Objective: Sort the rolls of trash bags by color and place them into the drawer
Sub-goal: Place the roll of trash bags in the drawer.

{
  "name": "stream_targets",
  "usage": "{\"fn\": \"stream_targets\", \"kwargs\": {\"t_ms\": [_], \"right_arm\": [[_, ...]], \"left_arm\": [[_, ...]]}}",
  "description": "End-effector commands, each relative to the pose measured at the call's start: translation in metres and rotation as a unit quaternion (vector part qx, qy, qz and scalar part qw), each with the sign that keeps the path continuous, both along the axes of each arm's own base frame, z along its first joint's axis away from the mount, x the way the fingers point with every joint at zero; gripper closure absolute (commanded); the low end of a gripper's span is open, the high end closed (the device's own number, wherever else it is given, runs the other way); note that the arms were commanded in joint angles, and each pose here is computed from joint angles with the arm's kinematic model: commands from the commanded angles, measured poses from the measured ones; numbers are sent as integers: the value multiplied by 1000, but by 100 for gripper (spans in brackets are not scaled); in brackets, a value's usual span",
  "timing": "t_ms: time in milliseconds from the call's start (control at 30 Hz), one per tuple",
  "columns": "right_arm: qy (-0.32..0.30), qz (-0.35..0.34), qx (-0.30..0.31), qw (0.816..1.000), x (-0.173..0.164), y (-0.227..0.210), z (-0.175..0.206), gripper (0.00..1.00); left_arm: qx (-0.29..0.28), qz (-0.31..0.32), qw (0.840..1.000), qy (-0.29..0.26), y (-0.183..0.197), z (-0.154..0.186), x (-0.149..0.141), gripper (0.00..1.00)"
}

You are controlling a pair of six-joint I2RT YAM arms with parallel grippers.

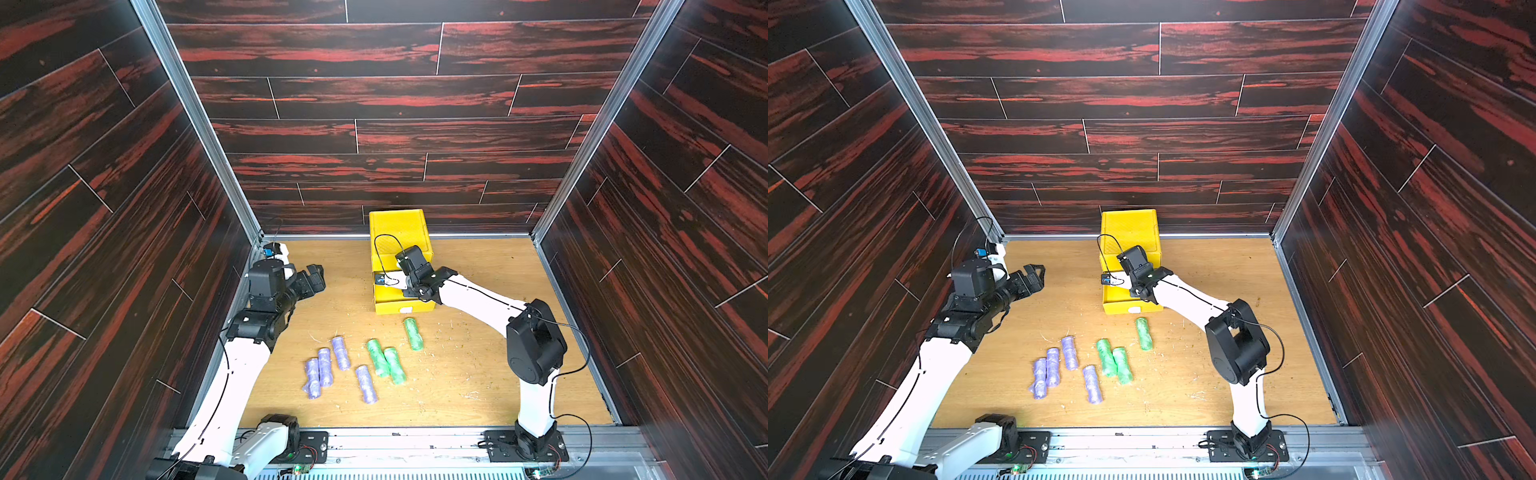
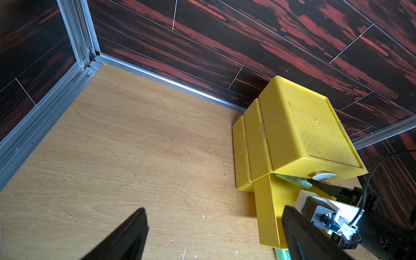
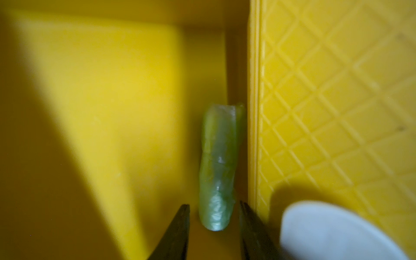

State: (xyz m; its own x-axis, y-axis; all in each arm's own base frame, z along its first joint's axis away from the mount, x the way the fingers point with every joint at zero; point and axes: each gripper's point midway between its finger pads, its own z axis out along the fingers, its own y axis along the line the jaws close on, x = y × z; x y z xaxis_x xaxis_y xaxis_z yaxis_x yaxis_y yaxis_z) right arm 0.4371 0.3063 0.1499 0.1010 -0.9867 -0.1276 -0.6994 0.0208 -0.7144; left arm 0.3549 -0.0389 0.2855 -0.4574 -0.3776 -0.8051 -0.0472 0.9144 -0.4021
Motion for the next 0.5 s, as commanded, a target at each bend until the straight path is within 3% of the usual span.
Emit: {"fn": "stream_targets", "kwargs": {"t_ms": [0, 300, 467], "right_arm": [[-28, -12, 50, 998, -3, 2, 50, 61], [-24, -38, 143, 989, -49, -4, 105, 61], [-44, -61, 230, 970, -71, -10, 155, 59]], "left_arm": [[5, 3, 1000, -13, 4, 5, -5, 3], [7, 7, 1000, -10, 6, 4, -5, 3], [11, 10, 1000, -10, 7, 4, -5, 3]]}}
